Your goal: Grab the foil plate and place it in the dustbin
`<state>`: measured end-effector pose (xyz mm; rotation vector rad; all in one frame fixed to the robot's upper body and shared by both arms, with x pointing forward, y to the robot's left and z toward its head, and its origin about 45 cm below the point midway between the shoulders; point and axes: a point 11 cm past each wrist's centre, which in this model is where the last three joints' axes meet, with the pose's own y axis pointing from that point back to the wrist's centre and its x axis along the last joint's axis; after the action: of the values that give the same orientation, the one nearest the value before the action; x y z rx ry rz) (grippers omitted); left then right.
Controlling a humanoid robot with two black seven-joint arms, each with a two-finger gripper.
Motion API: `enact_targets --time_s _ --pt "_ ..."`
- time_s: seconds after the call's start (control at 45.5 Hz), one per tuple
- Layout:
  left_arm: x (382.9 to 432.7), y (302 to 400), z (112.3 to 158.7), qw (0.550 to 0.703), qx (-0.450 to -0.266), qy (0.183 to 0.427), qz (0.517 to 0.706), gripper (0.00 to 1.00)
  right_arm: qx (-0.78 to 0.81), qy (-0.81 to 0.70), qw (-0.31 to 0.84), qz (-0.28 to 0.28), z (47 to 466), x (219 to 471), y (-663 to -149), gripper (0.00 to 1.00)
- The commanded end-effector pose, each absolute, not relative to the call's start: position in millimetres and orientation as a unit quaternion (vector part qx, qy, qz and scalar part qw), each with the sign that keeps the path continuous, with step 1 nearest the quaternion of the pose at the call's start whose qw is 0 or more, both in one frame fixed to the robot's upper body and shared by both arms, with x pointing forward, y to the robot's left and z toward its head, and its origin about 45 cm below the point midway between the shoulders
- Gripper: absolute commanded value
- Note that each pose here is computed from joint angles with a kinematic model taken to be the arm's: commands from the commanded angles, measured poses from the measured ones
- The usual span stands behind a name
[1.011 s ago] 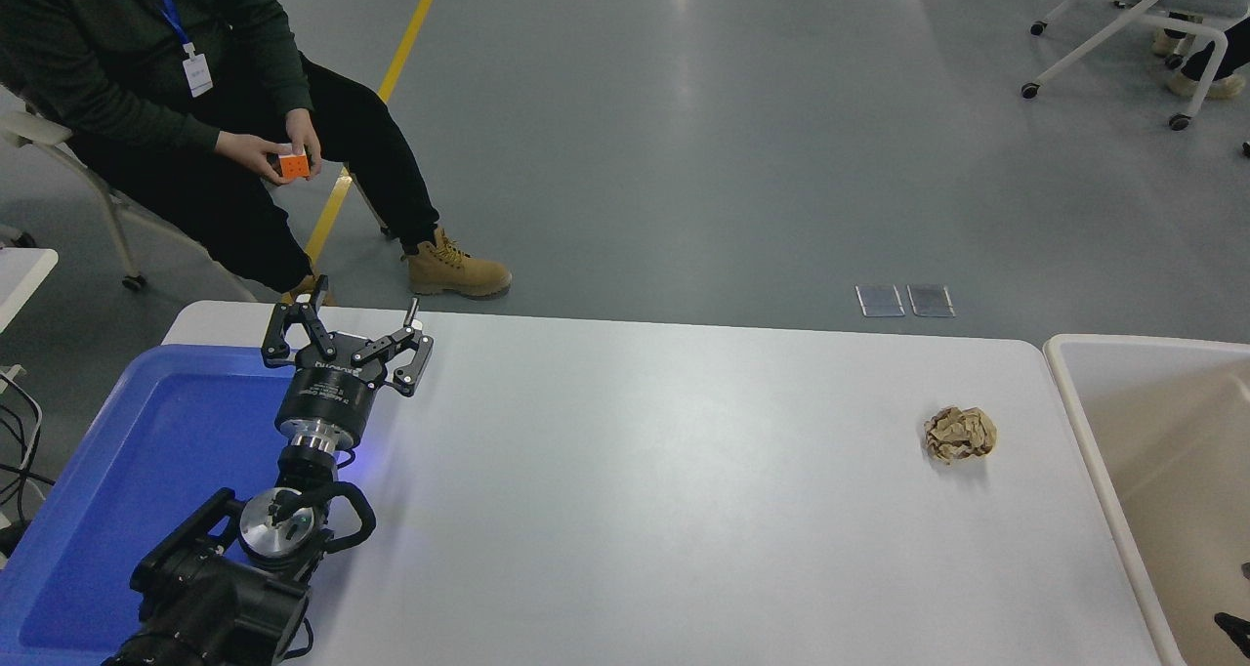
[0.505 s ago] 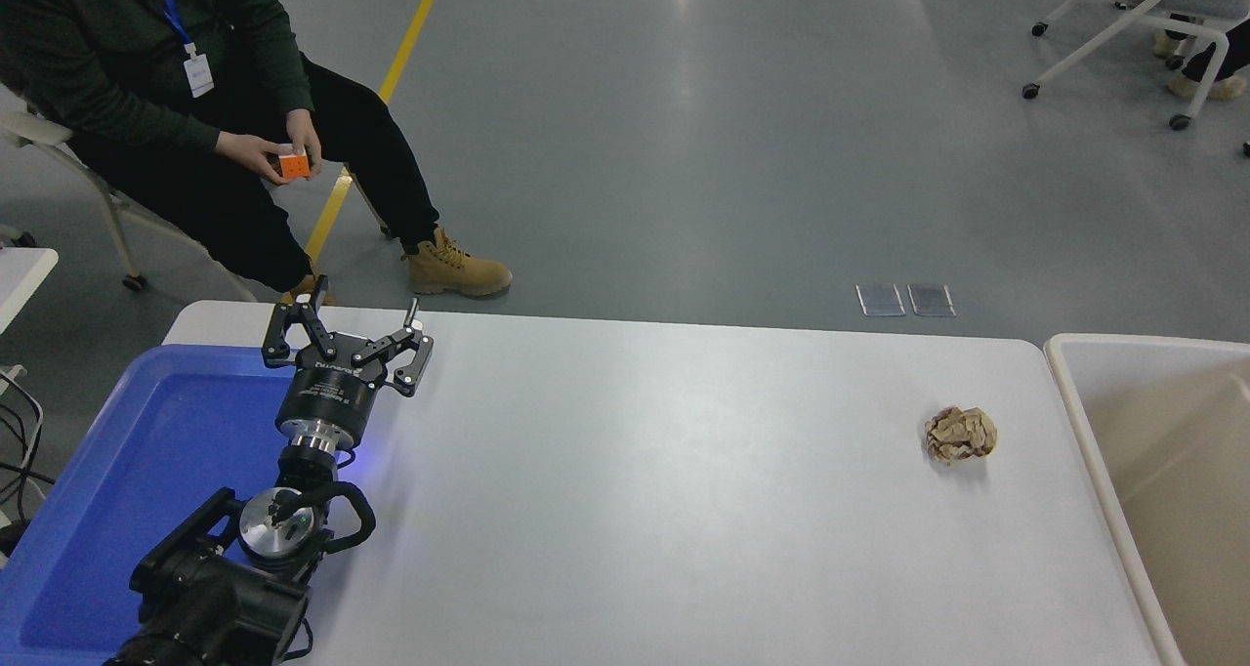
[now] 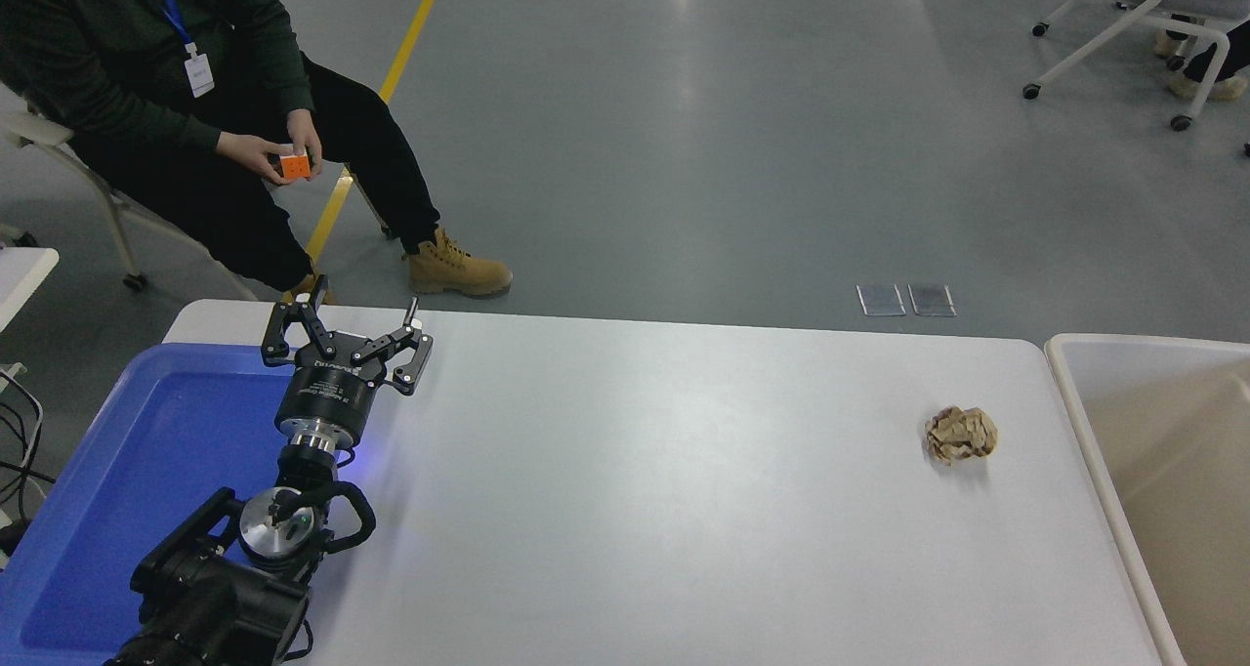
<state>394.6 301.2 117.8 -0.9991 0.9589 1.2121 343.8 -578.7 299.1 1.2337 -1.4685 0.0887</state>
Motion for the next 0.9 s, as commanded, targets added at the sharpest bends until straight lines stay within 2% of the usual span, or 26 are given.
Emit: enact_targets --time_s 0.0,0.088,0.198,0.527,0.681,0.879 --pt "394.6 301.1 117.7 0.606 -0.432 0.415 0.524 0.99 0.555 -0.587 0.587 0.045 322.4 342.5 -557.0 1.00" --pt "394.6 301.1 117.7 0.606 -0.432 0.415 0.524 0.99 0.571 -0.567 0.592 0.040 326.1 342.0 -548.6 1.00" --pt "394.6 301.1 117.7 0.606 -0.432 0.415 0.524 0.99 0.587 -0.537 0.604 0.052 342.1 353.8 -531.7 1.00" --pt "394.6 301.1 117.7 0.606 -0.432 0.415 0.524 0.99 0.598 -0.431 0.664 0.124 385.8 394.1 -466.0 1.00" --pt "394.6 301.1 117.7 0.606 -0.432 0.415 0.524 0.99 0.629 -0.365 0.674 0.128 390.8 391.8 -421.4 1.00" --pt "394.6 301.3 117.7 0.605 -0.433 0.415 0.524 0.99 0.688 -0.263 0.668 0.109 402.3 369.8 -362.4 1.00"
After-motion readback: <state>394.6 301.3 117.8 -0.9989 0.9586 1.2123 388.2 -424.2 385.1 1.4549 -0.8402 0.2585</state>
